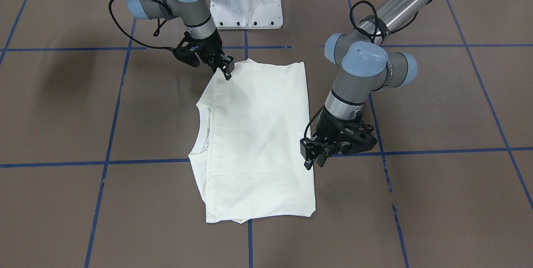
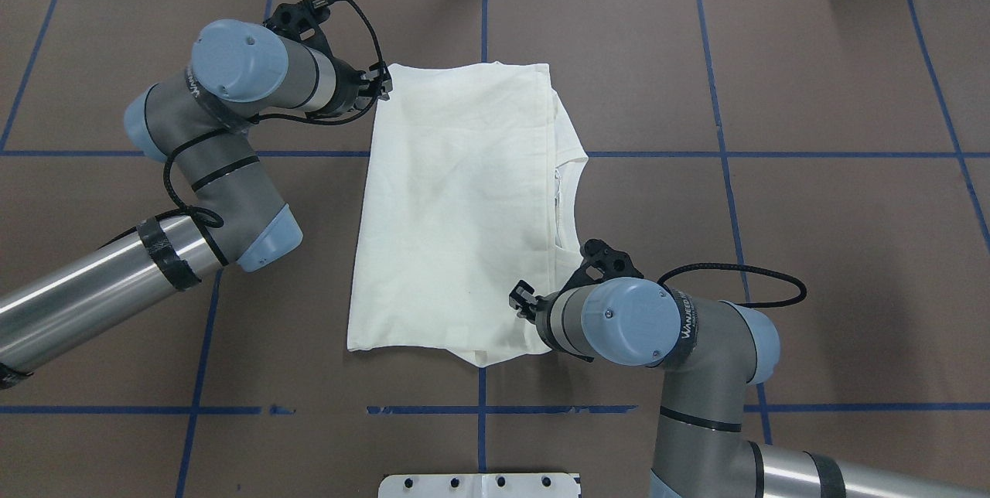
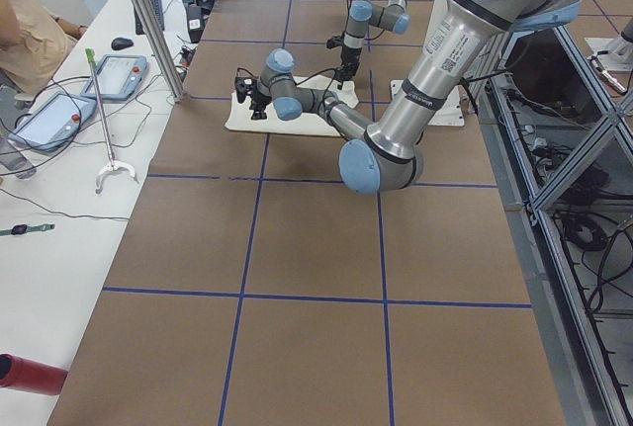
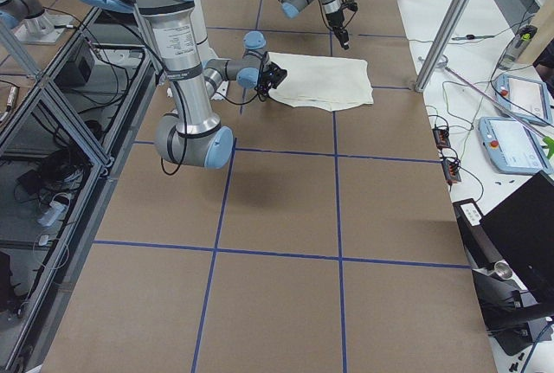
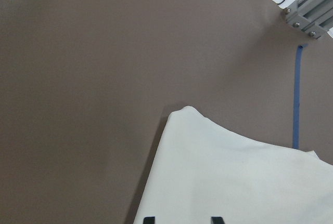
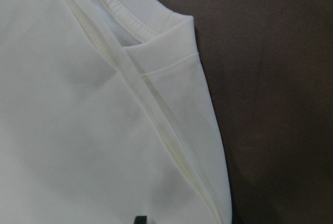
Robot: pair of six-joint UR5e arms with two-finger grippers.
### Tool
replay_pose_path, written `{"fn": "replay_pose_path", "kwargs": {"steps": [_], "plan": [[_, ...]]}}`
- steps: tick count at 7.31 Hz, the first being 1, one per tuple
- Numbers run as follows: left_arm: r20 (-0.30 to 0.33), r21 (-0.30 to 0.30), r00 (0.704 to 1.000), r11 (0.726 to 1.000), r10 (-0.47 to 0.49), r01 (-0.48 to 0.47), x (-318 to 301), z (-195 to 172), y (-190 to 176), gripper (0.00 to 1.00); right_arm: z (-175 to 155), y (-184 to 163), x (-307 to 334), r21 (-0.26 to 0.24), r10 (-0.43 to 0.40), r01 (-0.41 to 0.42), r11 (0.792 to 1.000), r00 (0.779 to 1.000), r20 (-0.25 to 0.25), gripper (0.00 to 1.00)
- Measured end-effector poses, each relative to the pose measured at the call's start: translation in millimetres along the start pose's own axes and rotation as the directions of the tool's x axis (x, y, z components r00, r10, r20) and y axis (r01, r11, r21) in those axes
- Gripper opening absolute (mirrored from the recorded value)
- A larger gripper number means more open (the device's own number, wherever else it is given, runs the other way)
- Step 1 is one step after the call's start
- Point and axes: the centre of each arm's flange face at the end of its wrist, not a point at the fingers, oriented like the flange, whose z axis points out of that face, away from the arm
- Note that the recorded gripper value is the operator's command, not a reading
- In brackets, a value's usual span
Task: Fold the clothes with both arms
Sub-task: 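Release the shirt and move the right gripper to the collar corner nearest the robot, then move the left gripper to the shirt's near corner and grasp both near corners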
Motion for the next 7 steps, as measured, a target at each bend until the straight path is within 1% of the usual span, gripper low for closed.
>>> {"fn": "replay_pose_path", "kwargs": {"steps": [3,4,5,6,7], "plan": [[-0.012,-0.006,1.000,1.000,0.005,-0.005,0.2,-6.3,4.2,0.47,-14.6,-2.8,-5.3,-0.009,-0.001,0.001,1.000,1.000,0.022,0.00],[-0.032,-0.020,0.999,1.000,0.001,-0.002,-2.8,-17.4,18.9,0.47,-20.9,-3.2,-6.3,-0.014,-0.001,0.002,1.000,0.999,0.032,0.00],[-0.051,-0.045,0.998,0.999,-0.031,0.029,-7.4,-29.6,41.9,0.49,-29.1,-3.5,-6.9,-0.023,-0.002,0.003,1.000,0.999,0.042,0.00],[-0.065,-0.080,0.994,0.994,-0.085,0.080,-15.9,-44.0,72.2,0.55,-40.0,-5.2,-3.1,-0.035,-0.003,0.004,0.999,0.999,0.051,0.00],[-0.069,-0.113,0.989,0.986,-0.130,0.122,-30.7,-59.2,109.9,0.60,-49.3,-8.8,5.8,-0.044,-0.003,0.005,0.999,0.999,0.051,0.00]]}}
